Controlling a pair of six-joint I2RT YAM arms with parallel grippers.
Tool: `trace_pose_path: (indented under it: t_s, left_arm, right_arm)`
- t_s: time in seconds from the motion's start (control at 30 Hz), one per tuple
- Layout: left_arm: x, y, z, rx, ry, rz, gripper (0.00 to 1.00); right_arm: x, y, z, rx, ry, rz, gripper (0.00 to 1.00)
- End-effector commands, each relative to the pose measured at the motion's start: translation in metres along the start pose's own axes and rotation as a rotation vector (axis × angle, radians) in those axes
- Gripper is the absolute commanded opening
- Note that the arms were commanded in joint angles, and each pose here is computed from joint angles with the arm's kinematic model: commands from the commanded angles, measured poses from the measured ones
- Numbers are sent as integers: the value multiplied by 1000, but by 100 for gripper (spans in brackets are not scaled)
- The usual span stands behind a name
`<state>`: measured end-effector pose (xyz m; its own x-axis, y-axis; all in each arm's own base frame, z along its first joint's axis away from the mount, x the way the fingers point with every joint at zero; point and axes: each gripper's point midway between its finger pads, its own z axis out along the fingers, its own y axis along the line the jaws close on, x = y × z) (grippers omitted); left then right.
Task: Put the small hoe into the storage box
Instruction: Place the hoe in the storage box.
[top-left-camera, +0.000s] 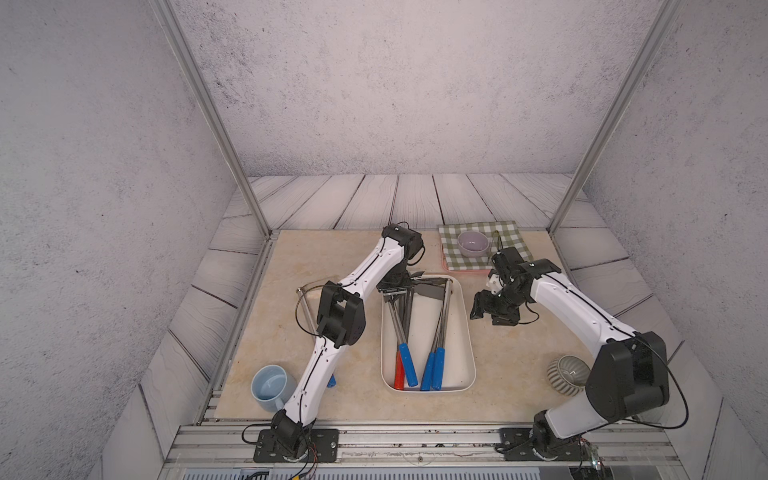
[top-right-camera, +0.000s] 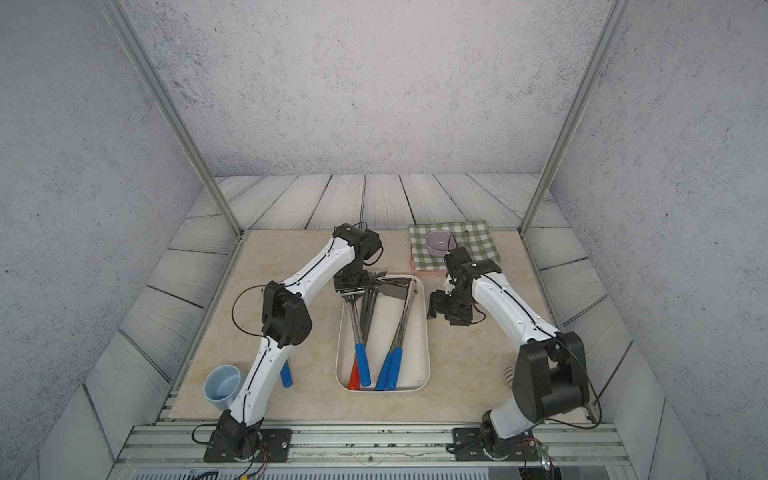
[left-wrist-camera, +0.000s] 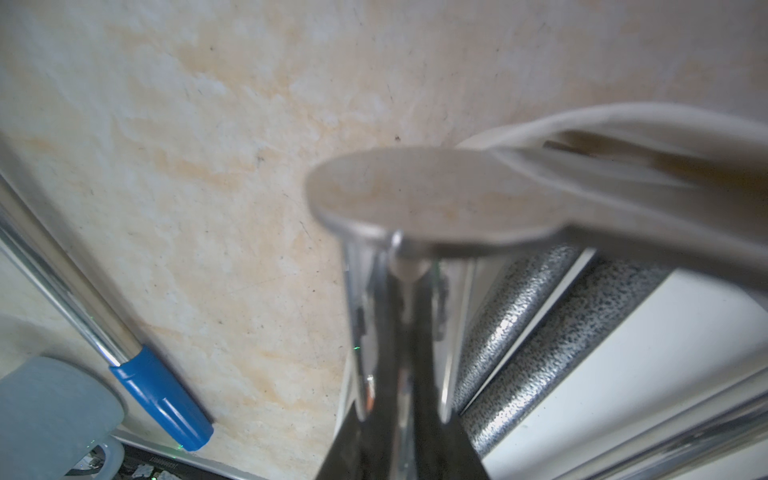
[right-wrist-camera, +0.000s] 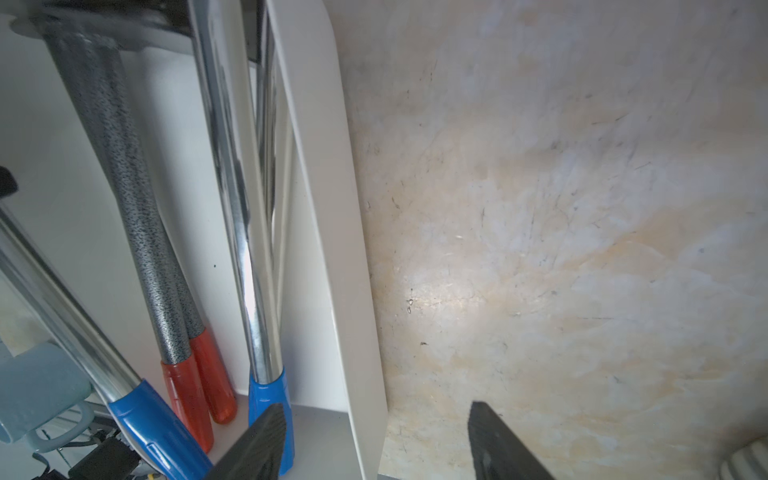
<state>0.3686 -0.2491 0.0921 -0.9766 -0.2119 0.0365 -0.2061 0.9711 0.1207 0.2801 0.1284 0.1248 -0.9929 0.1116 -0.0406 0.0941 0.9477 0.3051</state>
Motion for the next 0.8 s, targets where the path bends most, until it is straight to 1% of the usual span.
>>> trace_pose_path:
  t_s: [0.0, 0.07, 0.13, 0.2, 0.47, 0.63, 0.77]
  left_arm:
    - [22, 19, -4, -84, 90, 18, 0]
    - [24, 16, -6, -77, 88, 24, 0]
    - [25, 13, 5, -90, 107, 30, 0]
    - [26, 11, 7, -92, 112, 33, 0]
    - [27, 9, 13, -101, 122, 37, 0]
    - [29, 5, 18, -97, 137, 44, 0]
    - [30, -3, 19, -67, 140, 49, 0]
  right_arm:
    - [0, 4, 11, -35, 37, 3, 71]
    - [-2, 5, 17, -42, 47, 9, 72]
    - [-3, 7, 22, -55, 58, 12, 72]
    - [-5, 9, 27, -63, 68, 17, 72]
    - [-8, 6, 48, -53, 111, 32, 71]
    - [-7, 6, 61, -68, 142, 49, 67]
    - [-7, 7, 68, -75, 157, 50, 63]
